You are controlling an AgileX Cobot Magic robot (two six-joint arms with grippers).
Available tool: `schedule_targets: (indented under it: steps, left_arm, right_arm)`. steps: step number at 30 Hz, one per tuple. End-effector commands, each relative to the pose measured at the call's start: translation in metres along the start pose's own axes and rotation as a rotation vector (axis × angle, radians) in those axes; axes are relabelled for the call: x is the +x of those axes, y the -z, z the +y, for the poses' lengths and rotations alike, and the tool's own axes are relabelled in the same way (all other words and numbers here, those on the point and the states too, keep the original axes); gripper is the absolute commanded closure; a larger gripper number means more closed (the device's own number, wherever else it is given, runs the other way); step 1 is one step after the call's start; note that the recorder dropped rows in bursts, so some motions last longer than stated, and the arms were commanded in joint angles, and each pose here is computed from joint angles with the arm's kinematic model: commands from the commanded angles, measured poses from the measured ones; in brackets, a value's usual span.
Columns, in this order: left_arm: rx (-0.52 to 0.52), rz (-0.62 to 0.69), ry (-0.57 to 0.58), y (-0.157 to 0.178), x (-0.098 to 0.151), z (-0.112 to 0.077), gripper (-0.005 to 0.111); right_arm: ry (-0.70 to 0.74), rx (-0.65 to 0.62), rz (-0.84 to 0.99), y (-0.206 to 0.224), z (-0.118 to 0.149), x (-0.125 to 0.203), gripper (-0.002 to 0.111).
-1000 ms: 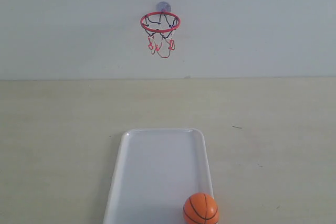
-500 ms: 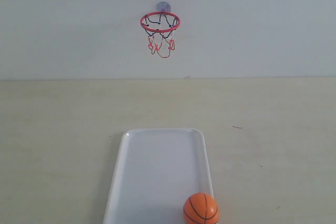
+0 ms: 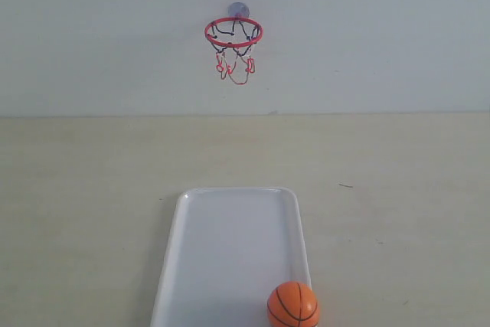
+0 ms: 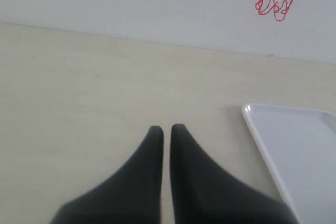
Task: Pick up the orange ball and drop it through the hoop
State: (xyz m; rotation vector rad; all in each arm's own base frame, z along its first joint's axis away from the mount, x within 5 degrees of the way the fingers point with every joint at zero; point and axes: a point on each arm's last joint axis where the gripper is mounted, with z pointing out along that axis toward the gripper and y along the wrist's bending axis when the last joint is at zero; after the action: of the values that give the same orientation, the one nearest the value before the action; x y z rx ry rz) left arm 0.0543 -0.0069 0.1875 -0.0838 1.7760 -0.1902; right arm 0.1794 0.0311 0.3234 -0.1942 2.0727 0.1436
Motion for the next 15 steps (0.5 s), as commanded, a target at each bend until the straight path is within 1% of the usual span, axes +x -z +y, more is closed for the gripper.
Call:
schedule_targets:
  steps: [1,3,5,7,8,9,11,12,13,15]
  left_arm:
    - [0.0,0.002,-0.008,0.0,0.001,0.0,0.103]
    - [0.0,0.002,-0.008,0.0,0.001,0.0,0.103]
    - [0.0,0.002,-0.008,0.0,0.001,0.0,0.103]
    - [0.0,0.002,-0.008,0.0,0.001,0.0,0.103]
    - [0.0,0.002,-0.008,0.0,0.001,0.0,0.103]
    - [0.0,0.002,-0.008,0.0,0.001,0.0,0.103]
    - [0.0,0.002,-0.008,0.0,0.001,0.0,0.103]
    - [0.0,0.002,-0.008,0.0,0.001,0.0,0.103]
    - [0.0,0.002,-0.008,0.0,0.001,0.0,0.103]
    - [0.0,0.002,-0.008,0.0,0.001,0.0,0.103]
  right_arm:
    - [-0.05,0.018,-0.025,-0.027,-0.004,-0.006,0.109]
    - [-0.115,0.017,-0.036,-0.034,-0.004,-0.007,0.109]
    - [-0.246,0.005,-0.054,-0.043,-0.004,-0.008,0.109]
    - [-0.321,-0.01,-0.037,-0.054,-0.003,-0.008,0.109]
    - [-0.325,-0.017,-0.008,-0.058,-0.002,-0.007,0.109]
    - [-0.314,-0.028,0.044,-0.064,-0.001,-0.005,0.109]
    - [-0.226,-0.098,0.212,-0.074,0.006,-0.002,0.109]
    - [-0.188,-0.156,0.297,-0.076,0.011,-0.002,0.109]
    - [-0.109,-0.232,0.378,-0.082,0.016,-0.003,0.109]
    - [-0.045,-0.376,0.508,-0.086,0.026,-0.004,0.109]
